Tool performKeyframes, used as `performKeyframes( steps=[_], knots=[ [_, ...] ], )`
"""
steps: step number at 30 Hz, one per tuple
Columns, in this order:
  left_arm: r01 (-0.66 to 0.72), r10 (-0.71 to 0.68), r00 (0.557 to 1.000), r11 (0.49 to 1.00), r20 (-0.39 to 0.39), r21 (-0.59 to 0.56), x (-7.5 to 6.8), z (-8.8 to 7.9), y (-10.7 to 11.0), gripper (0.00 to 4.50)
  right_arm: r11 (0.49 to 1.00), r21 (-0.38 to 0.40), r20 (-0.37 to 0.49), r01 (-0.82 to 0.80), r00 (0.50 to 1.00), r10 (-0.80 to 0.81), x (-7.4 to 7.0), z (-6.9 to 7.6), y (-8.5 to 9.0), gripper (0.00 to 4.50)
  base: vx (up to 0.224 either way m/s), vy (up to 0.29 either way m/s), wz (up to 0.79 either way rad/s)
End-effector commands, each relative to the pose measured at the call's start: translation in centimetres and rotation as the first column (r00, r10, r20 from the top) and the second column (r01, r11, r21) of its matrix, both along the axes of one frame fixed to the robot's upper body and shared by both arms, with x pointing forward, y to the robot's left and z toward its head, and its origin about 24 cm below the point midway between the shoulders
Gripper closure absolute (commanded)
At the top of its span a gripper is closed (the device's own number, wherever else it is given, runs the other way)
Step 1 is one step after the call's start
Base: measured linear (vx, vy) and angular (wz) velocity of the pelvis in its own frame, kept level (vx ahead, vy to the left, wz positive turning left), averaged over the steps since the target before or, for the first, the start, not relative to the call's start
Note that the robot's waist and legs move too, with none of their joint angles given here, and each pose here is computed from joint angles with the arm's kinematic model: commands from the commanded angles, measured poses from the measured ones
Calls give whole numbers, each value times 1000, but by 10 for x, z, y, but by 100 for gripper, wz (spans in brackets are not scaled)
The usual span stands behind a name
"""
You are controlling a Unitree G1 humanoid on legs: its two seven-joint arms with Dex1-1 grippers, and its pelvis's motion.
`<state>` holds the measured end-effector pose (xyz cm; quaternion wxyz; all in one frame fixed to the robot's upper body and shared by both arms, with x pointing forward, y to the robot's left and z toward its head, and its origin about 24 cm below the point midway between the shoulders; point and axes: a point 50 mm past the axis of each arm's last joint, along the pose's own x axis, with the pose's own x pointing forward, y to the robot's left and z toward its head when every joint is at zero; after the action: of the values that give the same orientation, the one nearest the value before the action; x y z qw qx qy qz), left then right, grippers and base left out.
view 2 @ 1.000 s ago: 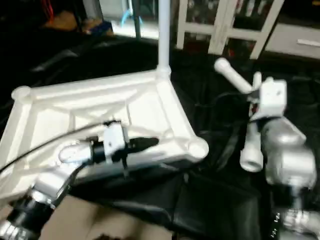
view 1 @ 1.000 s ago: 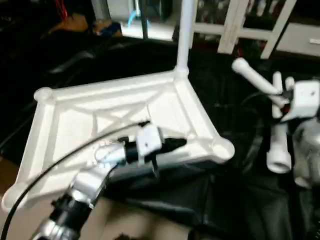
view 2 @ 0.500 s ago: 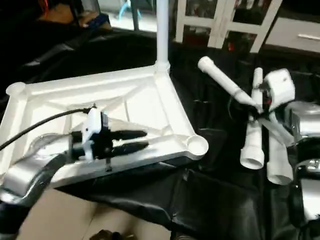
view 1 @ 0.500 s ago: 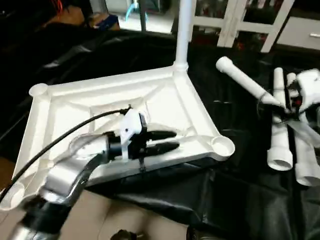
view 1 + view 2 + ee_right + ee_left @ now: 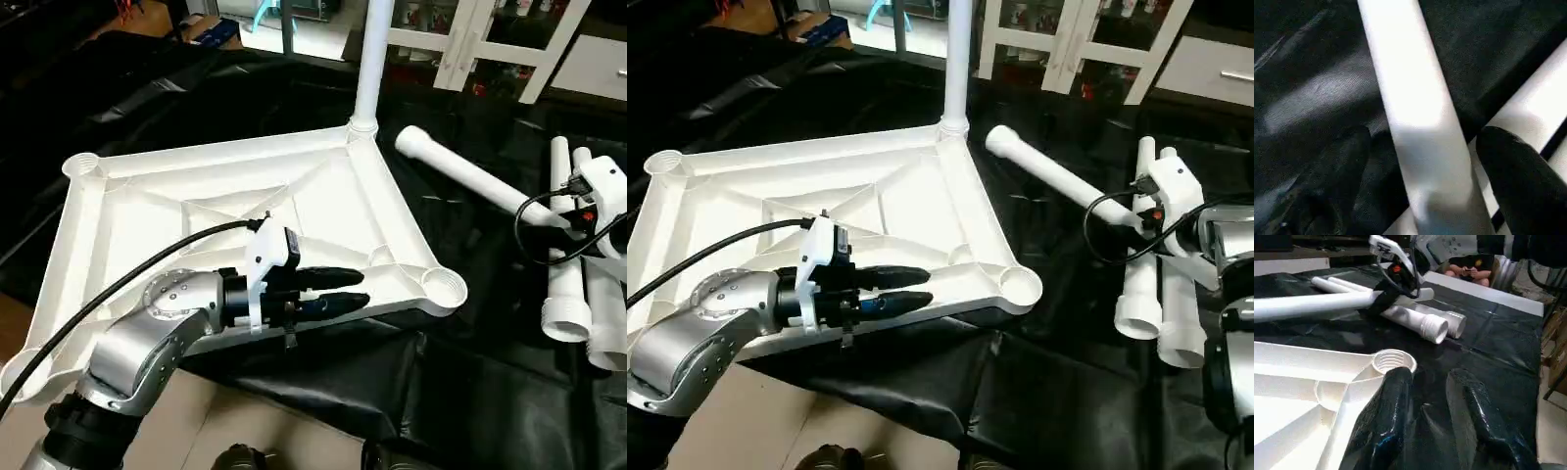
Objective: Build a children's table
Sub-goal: Insert table leg to table base
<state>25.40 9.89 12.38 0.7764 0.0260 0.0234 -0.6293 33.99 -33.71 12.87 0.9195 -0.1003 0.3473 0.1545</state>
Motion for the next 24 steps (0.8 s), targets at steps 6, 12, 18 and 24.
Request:
performKeyframes(
  steps=[6,12,18,24],
  knots=[
    [-114,114,992,993,63,5,13,5,0,306,999,33,-3,7,1000,-7,-2,-1,-3,154,0,0,0],
    [-272,273,958,962,86,-26,31,8,5,306,987,158,65,18,997,-29,3,6,3,203,0,0,0],
    [-357,364,929,929,70,-96,41,15,3,306,958,288,113,12,993,-46,3,6,7,249,0,0,0],
    [-388,396,917,913,50,-129,44,17,-1,306,902,433,165,-7,984,-71,-1,13,7,293,0,0,0]
  ],
)
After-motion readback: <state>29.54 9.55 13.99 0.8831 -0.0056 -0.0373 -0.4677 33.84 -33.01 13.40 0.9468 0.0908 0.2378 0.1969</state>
